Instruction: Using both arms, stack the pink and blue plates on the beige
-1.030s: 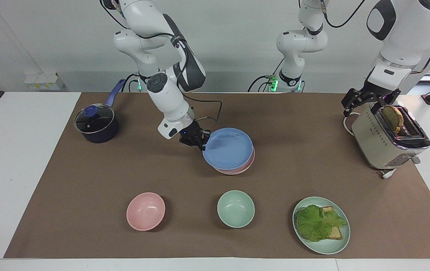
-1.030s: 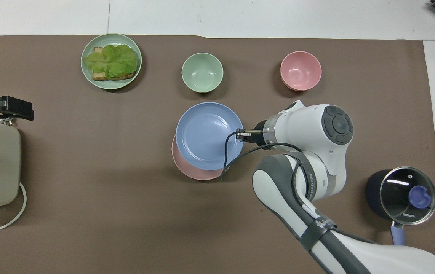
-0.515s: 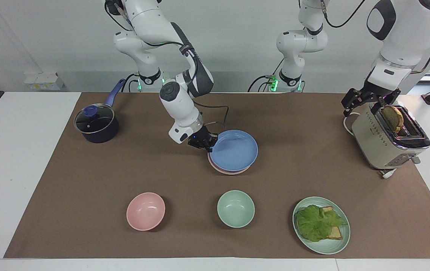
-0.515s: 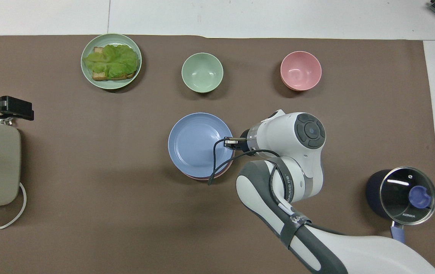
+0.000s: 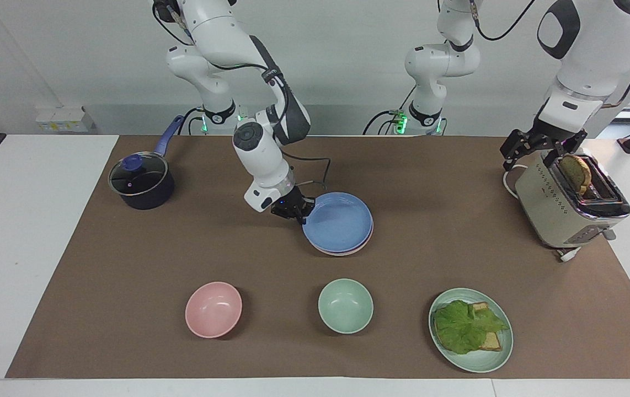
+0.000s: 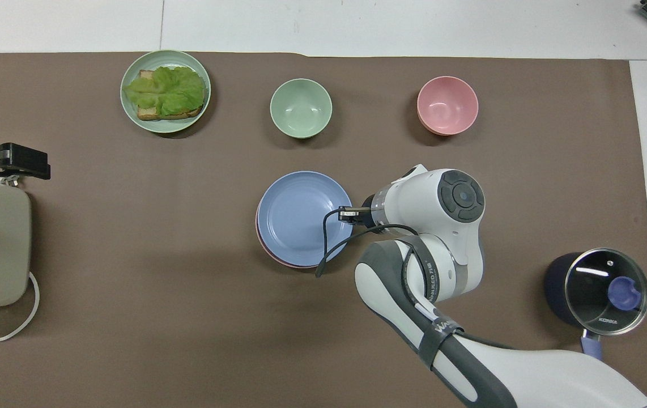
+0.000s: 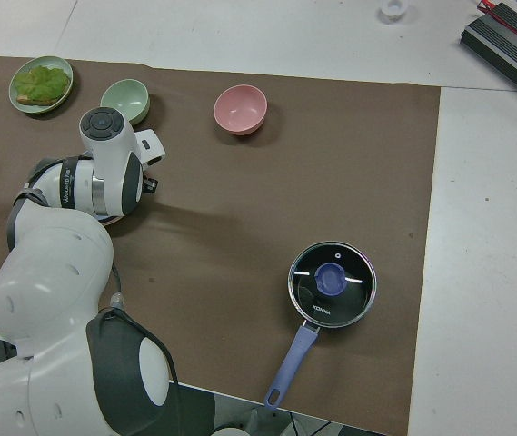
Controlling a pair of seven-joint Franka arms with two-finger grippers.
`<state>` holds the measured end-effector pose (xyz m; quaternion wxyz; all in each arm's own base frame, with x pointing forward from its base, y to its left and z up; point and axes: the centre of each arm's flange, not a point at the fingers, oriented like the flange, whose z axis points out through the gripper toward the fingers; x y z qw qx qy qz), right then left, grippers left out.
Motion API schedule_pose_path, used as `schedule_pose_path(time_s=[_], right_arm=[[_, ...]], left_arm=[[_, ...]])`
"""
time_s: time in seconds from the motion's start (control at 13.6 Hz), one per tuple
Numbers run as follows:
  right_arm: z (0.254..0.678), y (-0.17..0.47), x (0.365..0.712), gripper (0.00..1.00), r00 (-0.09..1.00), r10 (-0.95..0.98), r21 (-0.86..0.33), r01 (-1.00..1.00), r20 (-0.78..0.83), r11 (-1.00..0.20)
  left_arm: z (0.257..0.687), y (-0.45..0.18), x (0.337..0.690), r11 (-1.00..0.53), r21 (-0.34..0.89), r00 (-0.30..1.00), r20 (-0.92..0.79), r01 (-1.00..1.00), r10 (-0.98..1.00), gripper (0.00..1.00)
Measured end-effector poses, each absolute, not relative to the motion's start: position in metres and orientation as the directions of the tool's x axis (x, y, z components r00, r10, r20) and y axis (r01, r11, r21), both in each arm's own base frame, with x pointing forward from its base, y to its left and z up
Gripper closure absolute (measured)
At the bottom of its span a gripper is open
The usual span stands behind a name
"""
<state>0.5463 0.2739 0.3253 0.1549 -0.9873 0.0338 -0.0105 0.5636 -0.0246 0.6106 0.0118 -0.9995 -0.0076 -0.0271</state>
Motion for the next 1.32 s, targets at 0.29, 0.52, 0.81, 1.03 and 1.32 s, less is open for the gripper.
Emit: schedule_pose_path(time_s=[0.29, 0.52, 0.81, 1.03, 1.32], right_arm=[[0.326, 0.279, 0.544, 0.65, 0.994, -0.112, -0.308, -0.108, -0.005, -0.945], [0.333, 0.277, 0.549, 0.27, 0.992, -0.126, -0.314, -0.118, 0.006, -0.942], [0.381, 0.226, 0.57, 0.19, 0.976, -0.21, -0.333, -0.183, 0.049, -0.925], [0.437, 0.14, 0.578, 0.06, 0.962, -0.257, -0.256, -0.227, 0.09, -0.94], [0.486, 0.062, 0.573, 0.0, 0.947, -0.288, -0.148, -0.267, 0.143, -0.952]], left_arm=[[0.611, -0.025, 0.564, -1.0, -0.023, 0.998, 0.054, 0.016, 0.015, 0.0], [0.611, -0.025, 0.564, -1.0, -0.023, 0.998, 0.054, 0.016, 0.015, 0.0], [0.611, -0.025, 0.564, -1.0, -0.023, 0.998, 0.054, 0.016, 0.015, 0.0], [0.611, -0.025, 0.564, -1.0, -0.023, 0.998, 0.054, 0.016, 0.015, 0.0], [0.611, -0.025, 0.564, -1.0, -0.023, 0.998, 0.054, 0.016, 0.015, 0.0]])
